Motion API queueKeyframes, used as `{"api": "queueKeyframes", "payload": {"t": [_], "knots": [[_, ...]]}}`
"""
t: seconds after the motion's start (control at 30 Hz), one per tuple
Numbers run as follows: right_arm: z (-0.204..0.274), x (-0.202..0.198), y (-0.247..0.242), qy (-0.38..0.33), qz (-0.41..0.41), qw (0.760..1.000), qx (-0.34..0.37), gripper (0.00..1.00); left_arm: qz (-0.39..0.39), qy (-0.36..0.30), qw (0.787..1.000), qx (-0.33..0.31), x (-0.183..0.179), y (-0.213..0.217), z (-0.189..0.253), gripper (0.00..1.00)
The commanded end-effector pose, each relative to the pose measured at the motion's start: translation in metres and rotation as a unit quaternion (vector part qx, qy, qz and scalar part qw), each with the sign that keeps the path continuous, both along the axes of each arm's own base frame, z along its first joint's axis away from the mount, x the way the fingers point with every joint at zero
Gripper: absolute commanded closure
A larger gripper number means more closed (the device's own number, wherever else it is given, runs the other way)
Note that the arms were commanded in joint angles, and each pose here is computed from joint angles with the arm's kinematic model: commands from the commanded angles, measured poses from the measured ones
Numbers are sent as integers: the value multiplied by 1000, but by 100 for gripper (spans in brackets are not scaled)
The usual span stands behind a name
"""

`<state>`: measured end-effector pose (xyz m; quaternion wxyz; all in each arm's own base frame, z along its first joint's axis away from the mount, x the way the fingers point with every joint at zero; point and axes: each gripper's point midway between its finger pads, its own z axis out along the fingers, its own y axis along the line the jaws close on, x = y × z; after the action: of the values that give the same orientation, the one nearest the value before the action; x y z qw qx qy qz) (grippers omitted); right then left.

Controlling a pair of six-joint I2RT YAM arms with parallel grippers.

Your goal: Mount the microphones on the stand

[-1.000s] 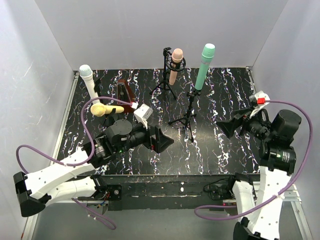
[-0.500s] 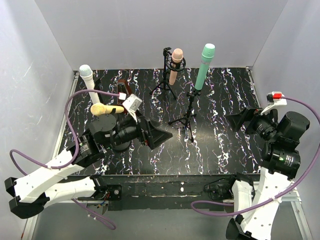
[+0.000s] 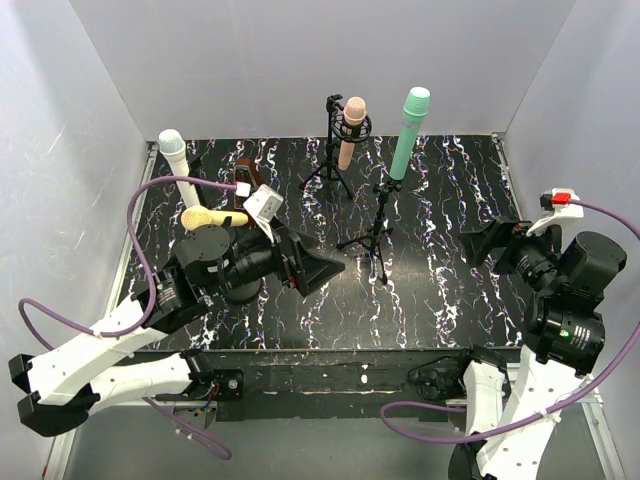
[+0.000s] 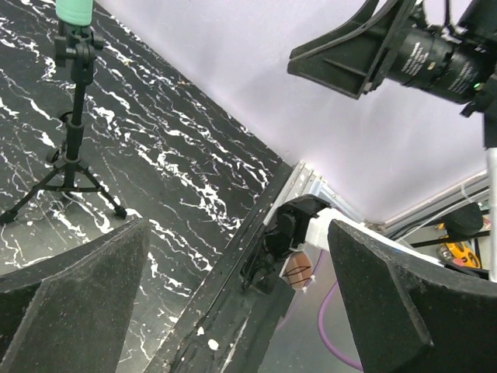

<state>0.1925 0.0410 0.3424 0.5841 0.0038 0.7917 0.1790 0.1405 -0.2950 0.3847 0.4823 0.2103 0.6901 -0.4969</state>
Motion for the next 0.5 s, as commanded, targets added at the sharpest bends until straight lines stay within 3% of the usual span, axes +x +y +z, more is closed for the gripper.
{"api": "queueKeyframes", "payload": {"t": [0.0,0.17,0.3,0.37,0.47], "knots": [[5,-10,13,-22,49,998,-27,2,18,-25,999,13,9,2,-20,2],[-27,-31,46,-36,226,970,-87,4,27,-121,992,36,31,-13,-39,2],[-45,-38,61,-76,310,943,-100,3,60,-160,980,101,82,-32,-70,2],[-51,-38,66,-103,334,932,-101,3,49,-161,980,106,107,-43,-93,2],[-60,-28,65,-114,334,931,-93,2,36,-211,974,77,130,-54,-102,2]]}}
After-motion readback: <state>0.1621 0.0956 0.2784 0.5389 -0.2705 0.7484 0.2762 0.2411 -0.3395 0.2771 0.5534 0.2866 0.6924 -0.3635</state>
